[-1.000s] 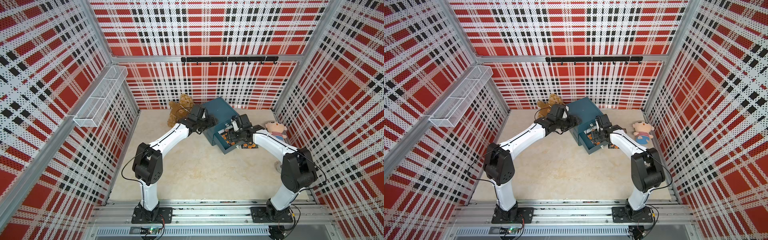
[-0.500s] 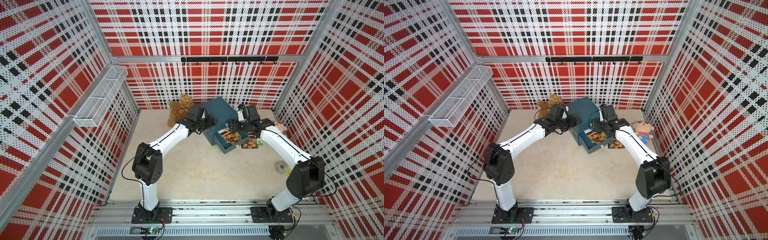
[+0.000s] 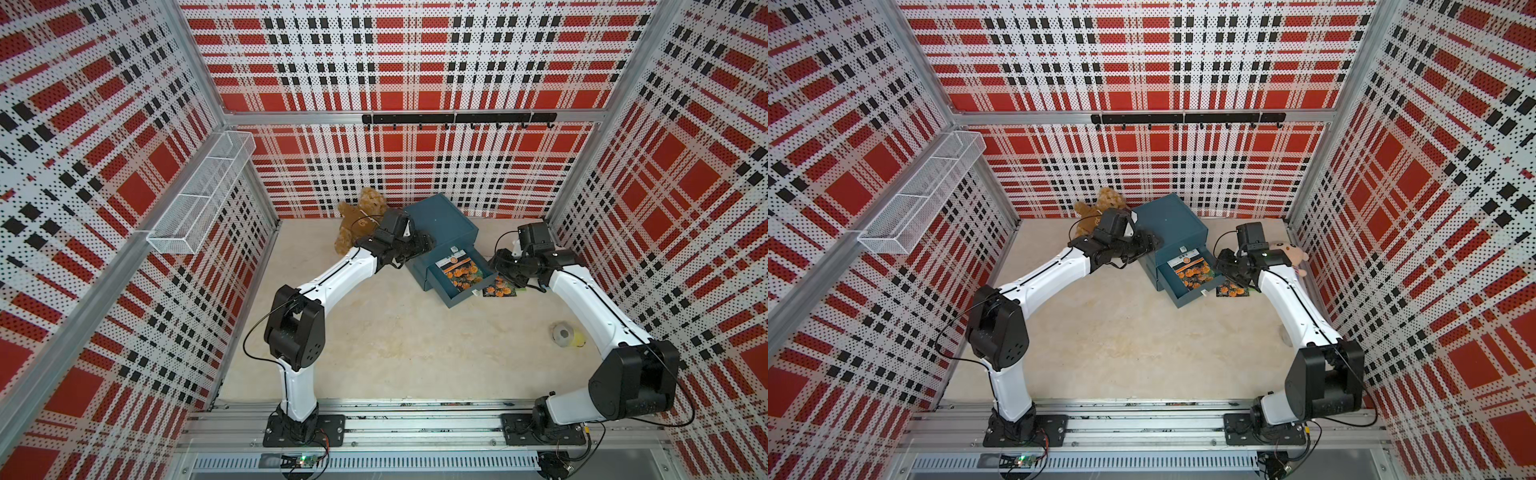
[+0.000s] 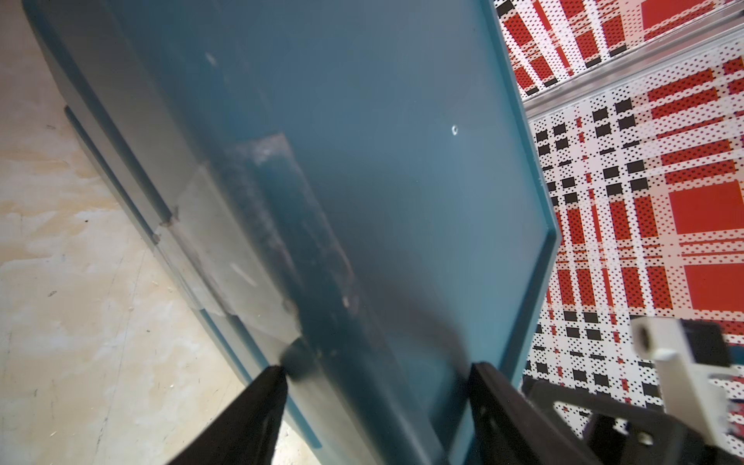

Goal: Take the seed bags out of the drawer
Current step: Adjust the drawer in the storage box.

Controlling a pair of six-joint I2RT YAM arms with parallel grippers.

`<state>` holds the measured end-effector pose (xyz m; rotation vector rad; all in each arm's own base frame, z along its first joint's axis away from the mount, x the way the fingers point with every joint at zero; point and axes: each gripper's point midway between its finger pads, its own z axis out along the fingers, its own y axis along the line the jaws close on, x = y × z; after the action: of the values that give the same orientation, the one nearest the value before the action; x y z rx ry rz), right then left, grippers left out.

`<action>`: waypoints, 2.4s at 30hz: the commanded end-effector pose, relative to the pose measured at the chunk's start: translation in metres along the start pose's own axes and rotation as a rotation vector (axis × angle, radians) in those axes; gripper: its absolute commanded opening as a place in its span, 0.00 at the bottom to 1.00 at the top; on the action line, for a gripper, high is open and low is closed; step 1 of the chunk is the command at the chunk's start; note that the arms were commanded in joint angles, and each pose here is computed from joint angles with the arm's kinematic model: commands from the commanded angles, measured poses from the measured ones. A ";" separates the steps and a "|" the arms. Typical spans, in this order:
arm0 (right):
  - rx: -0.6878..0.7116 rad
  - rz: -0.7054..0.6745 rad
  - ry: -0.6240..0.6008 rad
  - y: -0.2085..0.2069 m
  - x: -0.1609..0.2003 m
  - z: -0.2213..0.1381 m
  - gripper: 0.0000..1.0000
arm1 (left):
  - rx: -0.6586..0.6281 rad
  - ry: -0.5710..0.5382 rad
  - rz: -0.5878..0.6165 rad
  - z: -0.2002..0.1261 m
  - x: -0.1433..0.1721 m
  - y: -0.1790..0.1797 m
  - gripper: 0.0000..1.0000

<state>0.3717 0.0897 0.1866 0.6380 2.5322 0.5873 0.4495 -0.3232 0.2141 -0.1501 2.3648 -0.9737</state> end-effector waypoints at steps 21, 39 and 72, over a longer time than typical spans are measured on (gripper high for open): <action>-0.010 0.151 0.154 -0.005 0.023 0.050 0.36 | -0.126 0.099 -0.017 0.012 0.038 0.048 0.76; -0.017 0.096 0.235 -0.001 0.029 0.039 0.09 | -0.115 0.098 -0.020 0.013 0.043 0.051 0.76; 0.005 0.017 0.405 0.004 0.041 0.012 0.00 | -0.109 0.097 -0.018 0.011 0.044 0.056 0.75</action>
<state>0.3522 0.1005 0.1493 0.7883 2.8933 0.6547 0.4472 -0.3196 0.2121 -0.1444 2.3001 -1.0159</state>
